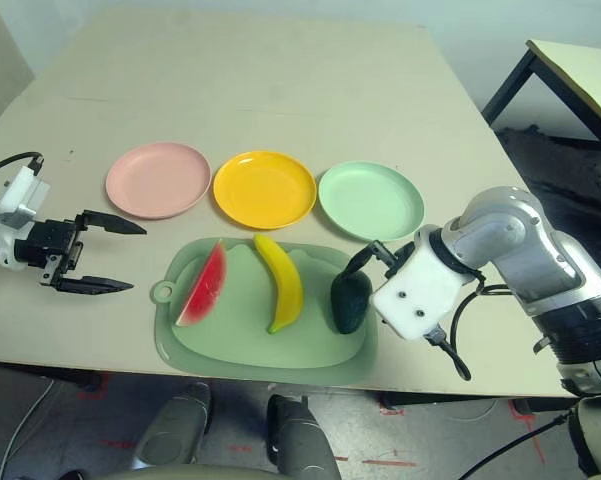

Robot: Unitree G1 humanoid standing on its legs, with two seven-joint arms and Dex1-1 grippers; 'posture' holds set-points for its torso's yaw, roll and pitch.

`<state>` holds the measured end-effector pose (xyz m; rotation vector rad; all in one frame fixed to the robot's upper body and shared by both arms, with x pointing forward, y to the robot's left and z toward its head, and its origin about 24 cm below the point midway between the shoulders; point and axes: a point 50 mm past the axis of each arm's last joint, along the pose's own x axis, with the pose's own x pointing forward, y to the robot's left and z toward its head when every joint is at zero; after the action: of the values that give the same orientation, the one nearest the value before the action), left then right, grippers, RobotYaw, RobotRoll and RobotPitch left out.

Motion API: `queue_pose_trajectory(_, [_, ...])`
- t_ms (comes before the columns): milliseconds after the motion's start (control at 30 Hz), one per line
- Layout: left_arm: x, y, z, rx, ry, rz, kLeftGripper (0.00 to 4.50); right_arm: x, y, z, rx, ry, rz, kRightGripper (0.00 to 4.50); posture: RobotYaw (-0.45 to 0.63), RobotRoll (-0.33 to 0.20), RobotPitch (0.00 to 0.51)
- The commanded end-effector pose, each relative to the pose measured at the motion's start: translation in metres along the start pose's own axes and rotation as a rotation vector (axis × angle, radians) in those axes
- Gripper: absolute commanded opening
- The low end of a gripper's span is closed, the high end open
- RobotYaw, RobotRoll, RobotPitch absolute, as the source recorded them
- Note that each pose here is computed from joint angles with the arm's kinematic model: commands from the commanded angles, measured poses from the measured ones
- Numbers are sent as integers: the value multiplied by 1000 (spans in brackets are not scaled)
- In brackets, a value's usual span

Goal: Place the fruits into color-matched plates.

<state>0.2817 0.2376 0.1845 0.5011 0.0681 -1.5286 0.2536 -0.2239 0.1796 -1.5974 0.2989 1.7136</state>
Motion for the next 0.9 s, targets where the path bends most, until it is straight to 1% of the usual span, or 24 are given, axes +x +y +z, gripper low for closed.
queue_pose_trajectory(33, [3, -1, 5, 18, 11, -30, 4489, 9, 2, 0, 0, -3, 22, 4500, 225, 0, 161])
queue_pose_trajectory(400, [5, 0, 10, 29, 12, -38, 4489, 15, 3, -13, 34, 40, 35, 4500, 233, 0, 163])
queue_pose_trajectory(600, [6, 0, 12, 32, 13, -39, 4489, 16, -1, -18, 67, 70, 26, 4500, 233, 0, 161])
queue_pose_trajectory(900, [8, 1, 12, 41, 17, -41, 4489, 16, -8, -13, 148, 60, 3, 4500, 223, 0, 156])
